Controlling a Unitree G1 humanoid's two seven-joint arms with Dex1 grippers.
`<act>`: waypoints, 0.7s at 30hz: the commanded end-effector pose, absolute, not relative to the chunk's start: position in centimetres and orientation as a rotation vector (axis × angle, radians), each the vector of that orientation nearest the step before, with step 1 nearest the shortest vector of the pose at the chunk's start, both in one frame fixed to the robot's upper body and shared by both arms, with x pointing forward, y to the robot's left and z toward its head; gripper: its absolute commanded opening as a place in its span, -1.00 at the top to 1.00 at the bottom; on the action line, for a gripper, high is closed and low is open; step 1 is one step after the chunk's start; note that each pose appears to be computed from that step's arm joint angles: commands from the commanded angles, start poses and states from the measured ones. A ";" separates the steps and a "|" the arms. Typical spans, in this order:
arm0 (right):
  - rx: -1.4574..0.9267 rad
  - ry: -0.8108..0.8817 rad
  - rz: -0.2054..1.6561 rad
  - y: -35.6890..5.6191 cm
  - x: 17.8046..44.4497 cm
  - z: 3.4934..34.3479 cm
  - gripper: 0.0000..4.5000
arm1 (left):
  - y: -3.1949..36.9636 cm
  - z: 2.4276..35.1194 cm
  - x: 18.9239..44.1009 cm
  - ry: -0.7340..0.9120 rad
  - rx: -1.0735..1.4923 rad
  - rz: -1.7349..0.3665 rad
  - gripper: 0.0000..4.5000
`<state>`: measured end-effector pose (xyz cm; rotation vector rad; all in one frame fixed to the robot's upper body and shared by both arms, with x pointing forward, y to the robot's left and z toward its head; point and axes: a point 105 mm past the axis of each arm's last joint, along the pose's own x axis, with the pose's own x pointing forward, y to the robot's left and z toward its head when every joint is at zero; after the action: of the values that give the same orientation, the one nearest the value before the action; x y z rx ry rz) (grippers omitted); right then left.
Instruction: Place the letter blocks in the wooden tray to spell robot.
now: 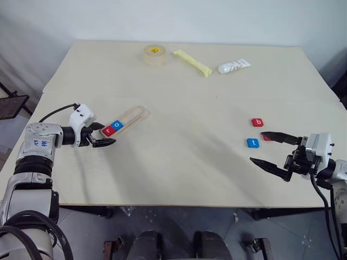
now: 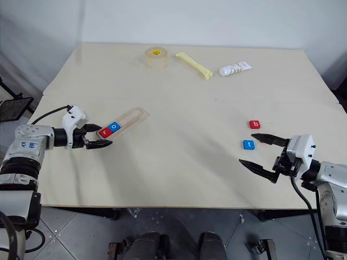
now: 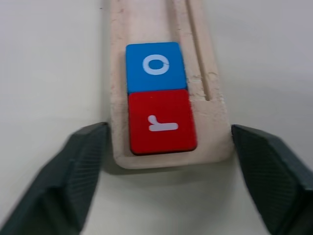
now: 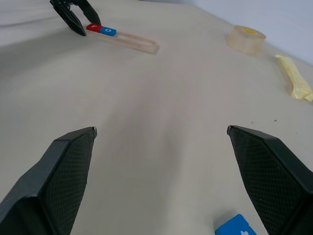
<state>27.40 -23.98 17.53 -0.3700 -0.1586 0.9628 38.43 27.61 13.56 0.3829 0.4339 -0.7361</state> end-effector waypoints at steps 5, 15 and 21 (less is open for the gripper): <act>-0.381 -0.192 0.958 -23.7 27.3 18.3 -1.00 | 25.1 13.4 38.0 0.375 0.398 -0.878 -0.52; -0.386 -0.182 0.954 -23.8 27.4 18.2 -1.00 | 16.9 16.3 37.2 0.281 0.514 -1.155 -0.52; -0.385 -0.166 0.952 -24.0 26.9 17.8 -1.00 | 11.5 17.2 36.8 0.220 0.643 -1.279 -0.52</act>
<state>27.38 -24.02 17.25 -0.3639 -0.1479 0.9520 36.71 13.17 15.61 0.5373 0.2784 -1.2555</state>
